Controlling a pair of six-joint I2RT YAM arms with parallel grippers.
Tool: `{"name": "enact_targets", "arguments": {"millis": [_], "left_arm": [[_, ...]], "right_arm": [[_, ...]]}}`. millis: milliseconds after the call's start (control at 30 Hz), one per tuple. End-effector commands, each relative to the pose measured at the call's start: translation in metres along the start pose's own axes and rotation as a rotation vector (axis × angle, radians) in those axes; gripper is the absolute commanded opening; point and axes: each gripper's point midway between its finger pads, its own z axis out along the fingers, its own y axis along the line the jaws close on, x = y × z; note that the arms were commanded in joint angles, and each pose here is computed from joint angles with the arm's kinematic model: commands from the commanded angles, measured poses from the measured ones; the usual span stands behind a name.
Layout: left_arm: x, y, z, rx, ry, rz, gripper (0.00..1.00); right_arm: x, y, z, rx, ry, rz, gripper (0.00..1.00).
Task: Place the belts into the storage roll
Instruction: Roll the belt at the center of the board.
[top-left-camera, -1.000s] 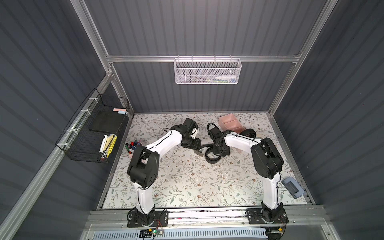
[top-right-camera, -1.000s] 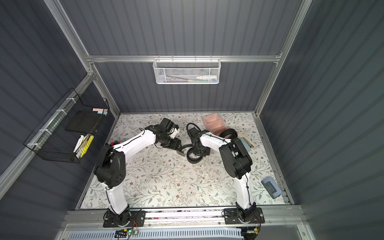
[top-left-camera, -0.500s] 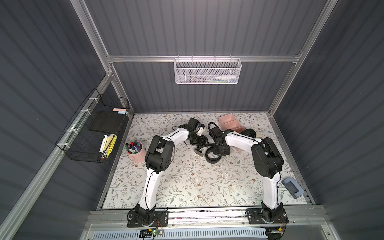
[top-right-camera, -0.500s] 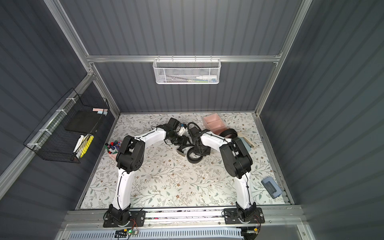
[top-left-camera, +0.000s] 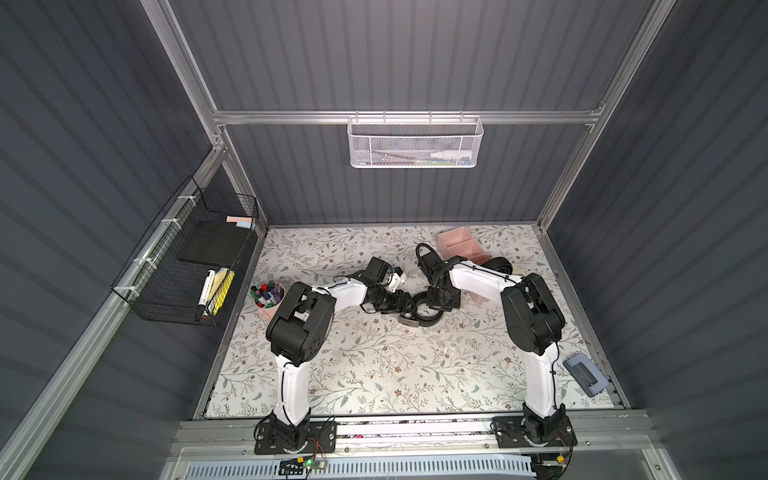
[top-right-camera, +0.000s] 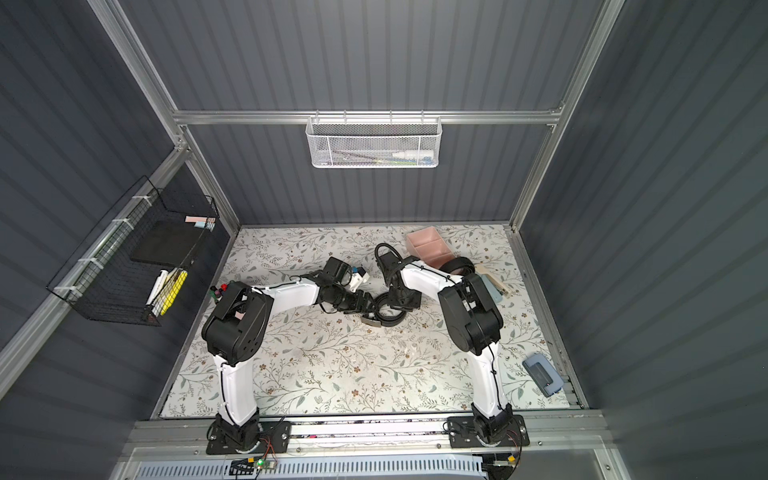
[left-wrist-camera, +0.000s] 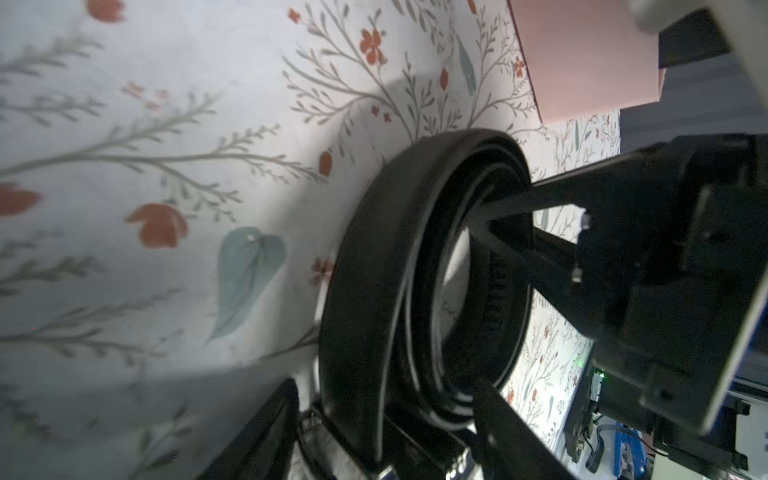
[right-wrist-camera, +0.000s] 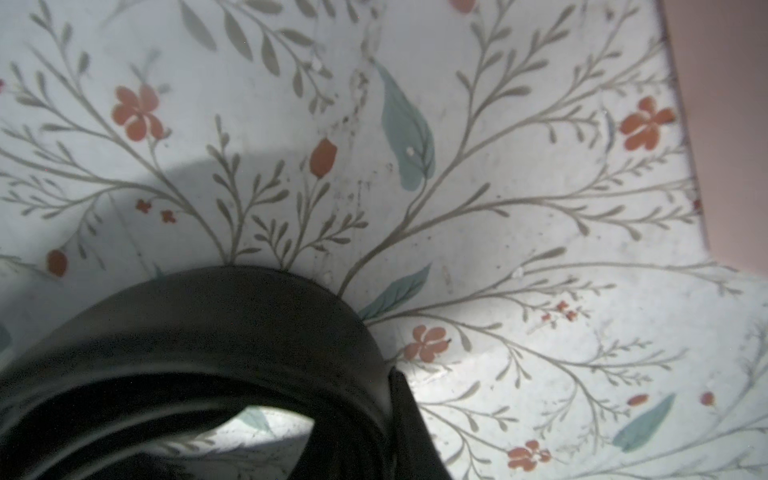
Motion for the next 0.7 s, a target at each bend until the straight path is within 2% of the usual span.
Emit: {"name": "enact_targets", "arguments": {"millis": [0, 100, 233, 267, 433, 667], "left_arm": [[0.017, -0.008, 0.013, -0.022, 0.036, -0.025, 0.69], [0.021, -0.009, 0.023, -0.051, 0.053, -0.019, 0.69], [0.029, 0.006, 0.028, -0.154, 0.090, -0.042, 0.66], [0.021, 0.005, 0.025, -0.191, 0.082, -0.030, 0.64], [0.028, 0.028, 0.017, -0.385, 0.148, -0.013, 0.46], [0.043, 0.044, 0.012, -0.538, 0.214, 0.033, 0.39]], "right_arm": [[0.009, -0.007, 0.034, 0.034, 0.052, 0.046, 0.16], [0.011, -0.006, 0.033, 0.031, 0.052, 0.047, 0.16], [0.014, -0.006, 0.030, 0.028, 0.050, 0.048, 0.16], [0.015, -0.006, 0.029, 0.024, 0.052, 0.052, 0.16], [0.021, -0.006, 0.028, -0.003, 0.056, 0.078, 0.18], [0.022, 0.000, 0.019, -0.115, 0.051, 0.108, 0.32]]}}
